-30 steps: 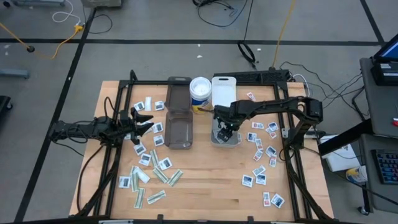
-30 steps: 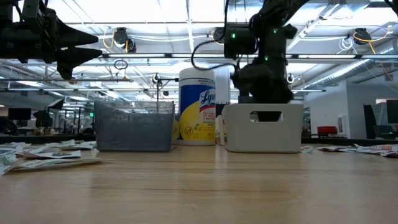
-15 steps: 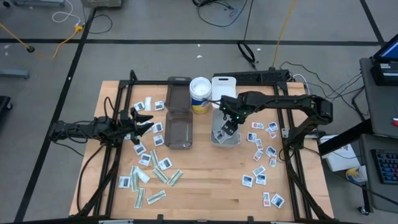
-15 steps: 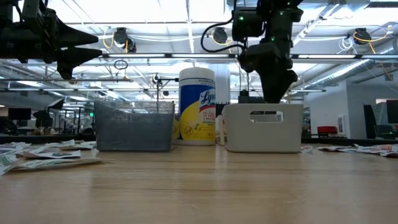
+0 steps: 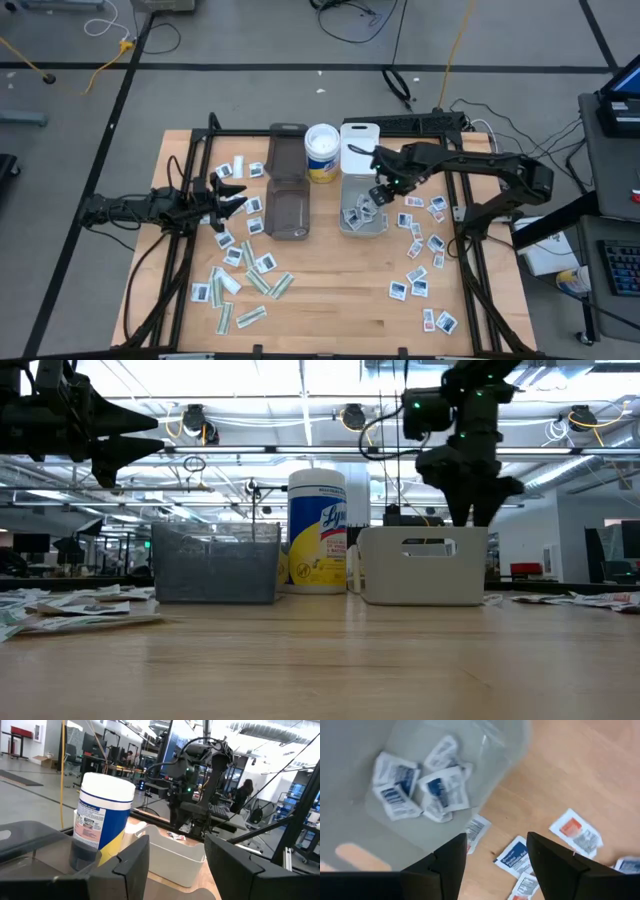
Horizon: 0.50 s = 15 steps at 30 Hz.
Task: Pick & Place First Aid Supplies
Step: Put the alcohol pad into the gray bin
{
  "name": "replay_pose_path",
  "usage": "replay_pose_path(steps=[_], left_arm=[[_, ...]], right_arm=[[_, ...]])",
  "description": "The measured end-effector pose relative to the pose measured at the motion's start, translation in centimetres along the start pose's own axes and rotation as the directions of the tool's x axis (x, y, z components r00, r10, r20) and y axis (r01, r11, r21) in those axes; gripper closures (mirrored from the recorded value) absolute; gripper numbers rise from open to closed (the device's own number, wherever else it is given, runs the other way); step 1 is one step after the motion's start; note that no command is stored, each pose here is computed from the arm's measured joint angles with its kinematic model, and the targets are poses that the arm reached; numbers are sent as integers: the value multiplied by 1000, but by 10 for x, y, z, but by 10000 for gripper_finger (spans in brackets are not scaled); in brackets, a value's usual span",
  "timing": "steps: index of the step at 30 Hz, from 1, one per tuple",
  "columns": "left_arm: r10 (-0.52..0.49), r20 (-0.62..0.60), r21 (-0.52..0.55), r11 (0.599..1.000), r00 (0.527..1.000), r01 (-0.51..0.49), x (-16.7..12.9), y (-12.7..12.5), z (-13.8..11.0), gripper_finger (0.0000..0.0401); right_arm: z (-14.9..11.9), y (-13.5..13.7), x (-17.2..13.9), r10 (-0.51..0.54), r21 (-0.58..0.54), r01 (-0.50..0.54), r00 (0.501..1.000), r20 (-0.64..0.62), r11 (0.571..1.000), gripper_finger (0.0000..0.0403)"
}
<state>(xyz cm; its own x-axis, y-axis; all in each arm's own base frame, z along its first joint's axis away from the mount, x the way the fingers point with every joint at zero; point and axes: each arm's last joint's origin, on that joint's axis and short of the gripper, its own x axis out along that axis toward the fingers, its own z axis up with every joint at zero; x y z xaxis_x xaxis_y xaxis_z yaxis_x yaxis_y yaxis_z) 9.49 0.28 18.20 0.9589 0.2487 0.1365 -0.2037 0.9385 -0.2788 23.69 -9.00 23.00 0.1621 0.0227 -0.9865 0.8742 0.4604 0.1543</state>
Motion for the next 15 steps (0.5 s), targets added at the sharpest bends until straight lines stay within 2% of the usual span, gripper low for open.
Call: replay_pose_path(steps=[8,15], left_arm=[[0,0,0,1000,1000,0,0,0,0,205],[0,0,0,1000,1000,0,0,0,0,205]], right_arm=[[-13,-37,9,-35,266,39,999,-20,963,202],[-24,-64,19,-79,483,85,996,-33,872,202]])
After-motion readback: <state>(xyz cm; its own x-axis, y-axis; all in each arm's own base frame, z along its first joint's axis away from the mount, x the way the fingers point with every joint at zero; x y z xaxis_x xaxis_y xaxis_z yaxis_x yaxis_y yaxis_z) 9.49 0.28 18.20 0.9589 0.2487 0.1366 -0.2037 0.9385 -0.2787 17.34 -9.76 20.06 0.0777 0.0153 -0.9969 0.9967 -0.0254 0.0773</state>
